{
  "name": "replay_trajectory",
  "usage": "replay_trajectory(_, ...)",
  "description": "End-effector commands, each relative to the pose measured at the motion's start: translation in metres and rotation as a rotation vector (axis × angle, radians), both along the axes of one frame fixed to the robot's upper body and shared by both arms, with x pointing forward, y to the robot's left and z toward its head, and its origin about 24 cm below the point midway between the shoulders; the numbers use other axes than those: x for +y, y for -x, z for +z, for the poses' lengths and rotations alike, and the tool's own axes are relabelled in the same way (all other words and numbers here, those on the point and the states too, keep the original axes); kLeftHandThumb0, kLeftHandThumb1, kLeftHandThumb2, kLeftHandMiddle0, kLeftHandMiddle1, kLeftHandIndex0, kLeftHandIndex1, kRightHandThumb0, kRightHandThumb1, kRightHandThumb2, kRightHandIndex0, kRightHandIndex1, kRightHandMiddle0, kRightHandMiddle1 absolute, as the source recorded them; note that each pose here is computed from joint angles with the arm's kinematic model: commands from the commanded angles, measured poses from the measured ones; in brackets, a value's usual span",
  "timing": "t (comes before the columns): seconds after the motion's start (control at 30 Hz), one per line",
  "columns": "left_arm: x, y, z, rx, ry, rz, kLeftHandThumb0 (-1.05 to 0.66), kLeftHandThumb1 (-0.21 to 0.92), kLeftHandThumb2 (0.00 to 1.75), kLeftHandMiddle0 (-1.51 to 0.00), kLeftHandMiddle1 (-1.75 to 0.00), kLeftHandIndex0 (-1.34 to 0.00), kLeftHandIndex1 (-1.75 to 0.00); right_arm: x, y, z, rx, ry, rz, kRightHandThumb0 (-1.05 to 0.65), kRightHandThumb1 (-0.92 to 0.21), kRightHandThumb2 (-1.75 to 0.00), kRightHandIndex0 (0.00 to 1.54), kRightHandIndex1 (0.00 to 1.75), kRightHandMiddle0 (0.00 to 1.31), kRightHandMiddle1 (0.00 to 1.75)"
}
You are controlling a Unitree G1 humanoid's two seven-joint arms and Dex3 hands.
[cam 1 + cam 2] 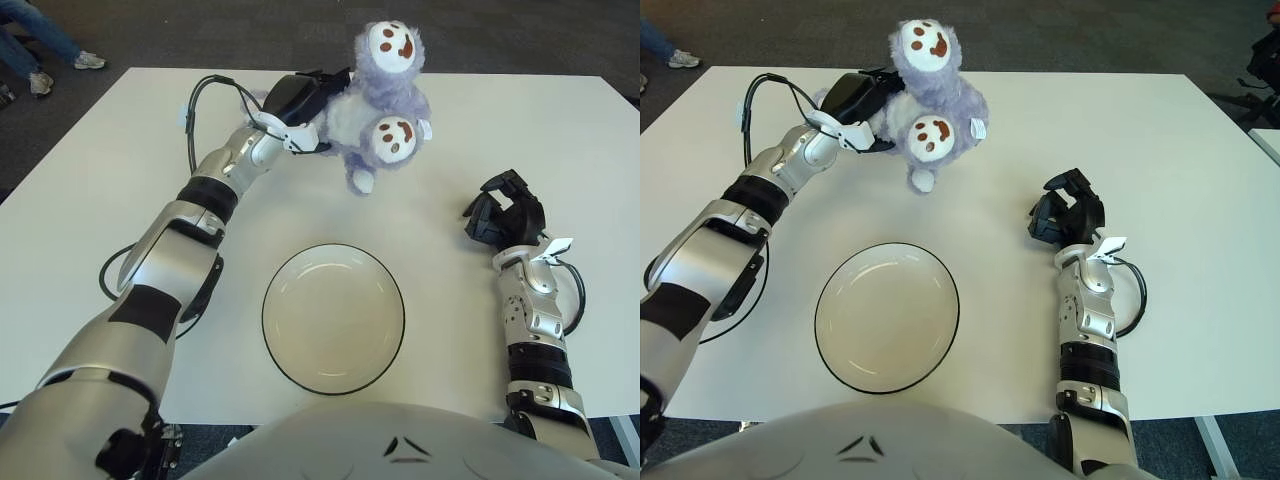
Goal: Put the doll into the plate.
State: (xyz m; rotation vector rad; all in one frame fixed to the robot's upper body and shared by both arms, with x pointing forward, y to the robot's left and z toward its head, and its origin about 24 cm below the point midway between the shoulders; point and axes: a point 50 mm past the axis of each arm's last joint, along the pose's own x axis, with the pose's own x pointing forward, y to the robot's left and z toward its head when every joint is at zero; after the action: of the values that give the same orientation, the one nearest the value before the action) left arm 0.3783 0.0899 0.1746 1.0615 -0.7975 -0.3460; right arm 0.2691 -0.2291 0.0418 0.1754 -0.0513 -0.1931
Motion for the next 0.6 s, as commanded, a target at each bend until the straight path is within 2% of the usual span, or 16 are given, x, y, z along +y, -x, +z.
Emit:
replay_trajectory(0.0, 0.007, 0.002, 0.01, -0.074, 0.017, 0.005, 0.0, -0.13, 1.75, -0.99, -1.56, -0.73, -1.75, 0.001, 0.008, -0.022, 0.111, -0.024, -0.005, -0.01, -0.12, -1.52, 0.73, 1.75, 0.6, 1.66)
replay_trajectory(0.3, 0.014, 0.014, 0.029, -0.152, 0.033, -0.049, 0.0, -0.12, 1.75, -0.98, -1.58, -0.73, -1.75, 0.001, 0.006, -0.023, 0.115, -0.024, -0.005, -0.01, -0.12, -1.52, 0.72, 1.75, 0.6, 1.66)
replay_trajectory(0.43, 0.017, 0.02, 0.029, -0.173, 0.036, -0.075, 0.0, -0.12, 1.75, -0.98, -1.59, -0.73, -1.75, 0.002, 0.006, -0.023, 0.115, -0.027, -0.002, -0.01, -0.12, -1.52, 0.73, 1.75, 0.6, 1.66)
replay_trajectory(0.57, 0.024, 0.032, 0.025, -0.224, 0.02, -0.113, 0.0, -0.12, 1.75, -0.98, -1.57, -0.73, -1.75, 0.001, 0.006, -0.023, 0.116, -0.025, -0.002, -0.01, -0.12, -1.52, 0.73, 1.75, 0.6, 1.66)
